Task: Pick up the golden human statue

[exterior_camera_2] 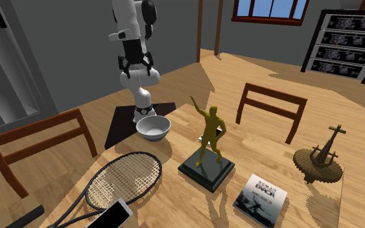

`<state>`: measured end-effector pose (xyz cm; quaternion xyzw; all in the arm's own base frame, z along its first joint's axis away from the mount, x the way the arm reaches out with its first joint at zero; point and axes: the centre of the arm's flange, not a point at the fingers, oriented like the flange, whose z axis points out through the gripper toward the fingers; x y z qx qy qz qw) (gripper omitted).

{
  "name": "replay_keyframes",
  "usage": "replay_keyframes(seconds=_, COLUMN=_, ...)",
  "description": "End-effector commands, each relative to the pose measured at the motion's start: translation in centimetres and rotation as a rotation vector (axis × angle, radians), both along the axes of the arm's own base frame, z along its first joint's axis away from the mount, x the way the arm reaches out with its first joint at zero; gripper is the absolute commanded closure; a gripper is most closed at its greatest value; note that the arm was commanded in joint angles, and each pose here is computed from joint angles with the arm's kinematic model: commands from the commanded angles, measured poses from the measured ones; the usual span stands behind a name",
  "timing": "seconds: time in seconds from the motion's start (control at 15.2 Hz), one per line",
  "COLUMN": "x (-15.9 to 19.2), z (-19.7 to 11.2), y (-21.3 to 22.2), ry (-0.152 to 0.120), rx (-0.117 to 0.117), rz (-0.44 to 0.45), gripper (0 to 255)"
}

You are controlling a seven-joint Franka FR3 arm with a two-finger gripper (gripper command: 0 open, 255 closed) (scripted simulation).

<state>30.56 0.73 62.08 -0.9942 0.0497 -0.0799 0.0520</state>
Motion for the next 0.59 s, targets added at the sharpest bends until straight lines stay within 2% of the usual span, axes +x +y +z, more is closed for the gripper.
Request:
replay_keyframes(seconds=0.0, x=0.0, z=0.0, y=0.0, ry=0.0, rx=0.0, rz=0.0, gripper=0)
replay_keyframes(seconds=0.53, x=7.8, z=0.5, y=8.4, ry=0.043, rx=-0.042, rz=0.014, gripper=0)
